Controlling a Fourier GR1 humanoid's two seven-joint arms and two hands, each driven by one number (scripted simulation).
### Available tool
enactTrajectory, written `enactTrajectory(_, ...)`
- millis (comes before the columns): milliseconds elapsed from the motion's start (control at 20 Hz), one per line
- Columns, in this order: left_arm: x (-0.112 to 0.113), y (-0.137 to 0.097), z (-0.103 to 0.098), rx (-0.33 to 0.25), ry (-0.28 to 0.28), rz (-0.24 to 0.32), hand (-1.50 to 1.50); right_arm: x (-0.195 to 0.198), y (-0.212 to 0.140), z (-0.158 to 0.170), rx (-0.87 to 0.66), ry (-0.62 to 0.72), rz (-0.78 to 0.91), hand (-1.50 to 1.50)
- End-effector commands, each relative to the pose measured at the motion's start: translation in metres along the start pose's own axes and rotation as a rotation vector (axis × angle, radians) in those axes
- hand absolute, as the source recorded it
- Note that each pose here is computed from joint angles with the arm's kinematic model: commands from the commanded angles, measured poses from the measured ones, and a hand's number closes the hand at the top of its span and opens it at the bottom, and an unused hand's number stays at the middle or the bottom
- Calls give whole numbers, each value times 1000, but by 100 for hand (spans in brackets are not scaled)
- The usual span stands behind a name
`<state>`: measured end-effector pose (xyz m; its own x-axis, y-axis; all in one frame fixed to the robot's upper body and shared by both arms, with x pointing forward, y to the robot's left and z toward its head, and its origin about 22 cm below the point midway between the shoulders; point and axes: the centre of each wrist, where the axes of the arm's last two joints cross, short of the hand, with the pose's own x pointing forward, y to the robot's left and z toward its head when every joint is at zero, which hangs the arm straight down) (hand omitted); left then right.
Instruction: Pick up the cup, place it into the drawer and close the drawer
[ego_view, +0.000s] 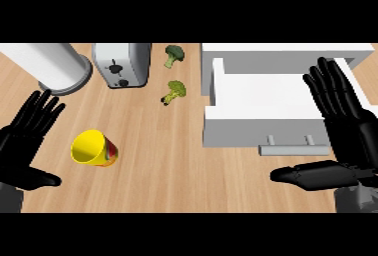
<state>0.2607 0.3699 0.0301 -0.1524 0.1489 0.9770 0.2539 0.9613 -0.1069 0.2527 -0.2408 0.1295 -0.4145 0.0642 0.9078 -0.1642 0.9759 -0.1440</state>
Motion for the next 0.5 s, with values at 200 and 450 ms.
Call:
enactTrajectory(200, -55, 18, 9, 37, 70, -33, -150, -1, -23, -27, 12, -11, 21, -150)
enactTrajectory(450, -93, 27, 14, 75, 124, -36, -150, 8, -4, -26, -2, -28, -9, -150)
